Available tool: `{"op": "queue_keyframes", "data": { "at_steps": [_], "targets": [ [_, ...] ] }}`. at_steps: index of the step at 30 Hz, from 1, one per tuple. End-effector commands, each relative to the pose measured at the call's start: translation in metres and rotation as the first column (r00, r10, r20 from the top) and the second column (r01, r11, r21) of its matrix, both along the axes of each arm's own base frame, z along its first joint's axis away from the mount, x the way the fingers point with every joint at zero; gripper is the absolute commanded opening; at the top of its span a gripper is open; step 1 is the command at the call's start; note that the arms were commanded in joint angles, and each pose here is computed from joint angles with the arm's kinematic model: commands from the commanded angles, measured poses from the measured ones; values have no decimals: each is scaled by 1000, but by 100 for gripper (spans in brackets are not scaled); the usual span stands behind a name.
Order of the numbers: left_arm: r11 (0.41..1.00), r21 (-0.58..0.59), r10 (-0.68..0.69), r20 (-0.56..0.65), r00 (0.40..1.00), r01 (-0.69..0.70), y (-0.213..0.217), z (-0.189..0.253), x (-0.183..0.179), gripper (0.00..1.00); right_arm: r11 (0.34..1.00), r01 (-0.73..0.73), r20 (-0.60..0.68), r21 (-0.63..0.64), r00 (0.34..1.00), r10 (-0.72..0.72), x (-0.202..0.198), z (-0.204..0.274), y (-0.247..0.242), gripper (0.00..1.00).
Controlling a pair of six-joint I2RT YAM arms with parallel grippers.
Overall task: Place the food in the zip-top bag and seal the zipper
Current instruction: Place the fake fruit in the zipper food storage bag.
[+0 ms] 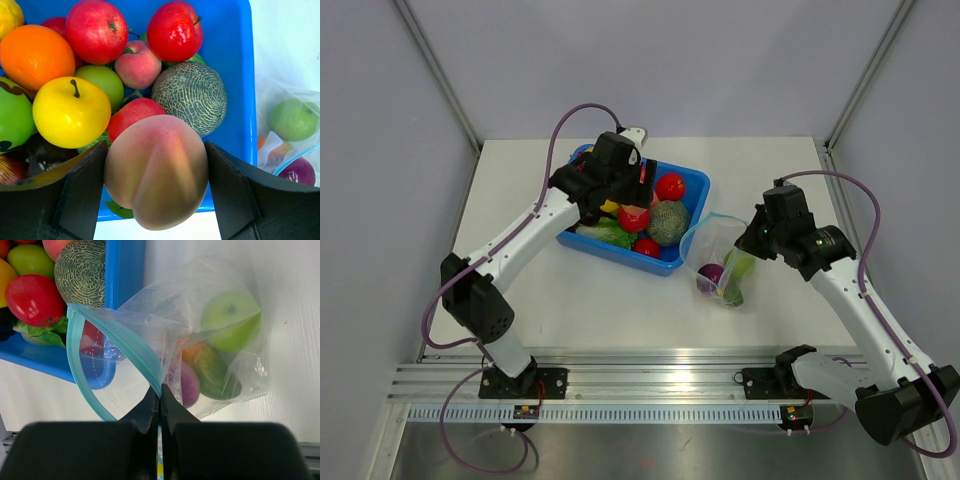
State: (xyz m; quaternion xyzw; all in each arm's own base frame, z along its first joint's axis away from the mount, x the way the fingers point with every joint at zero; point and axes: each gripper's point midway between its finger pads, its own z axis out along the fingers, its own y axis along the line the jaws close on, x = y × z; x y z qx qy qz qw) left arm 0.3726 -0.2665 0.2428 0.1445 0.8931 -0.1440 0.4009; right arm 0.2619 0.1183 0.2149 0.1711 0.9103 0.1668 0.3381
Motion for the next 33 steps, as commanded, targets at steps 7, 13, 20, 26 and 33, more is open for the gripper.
{"op": "queue_keyframes", "data": {
  "at_steps": [7, 13, 20, 26, 33],
  "targets": [
    [958, -191, -217, -3, 976, 212, -38, 45, -58, 0, 999, -16, 31, 29, 999, 15, 11, 6, 8, 0],
    [912, -222, -352, 14, 936, 346, -72, 62, -102, 0, 999, -16, 32, 36, 999, 15, 12, 5, 9, 0],
    [841, -340, -457, -30, 889, 421, -115, 54, -126, 0, 999, -21, 30, 46, 999, 20, 9, 4, 10, 0],
    [841, -350, -455, -42, 890, 413, -146, 32, -117, 0, 998, -23, 38, 65, 999, 21, 6, 5, 11, 0],
    [842, -369, -448, -70, 891, 394, -167, 0, -112, 0, 990, -62, 22, 125, 998, 59, -2, 2, 22, 0]
  ]
}}
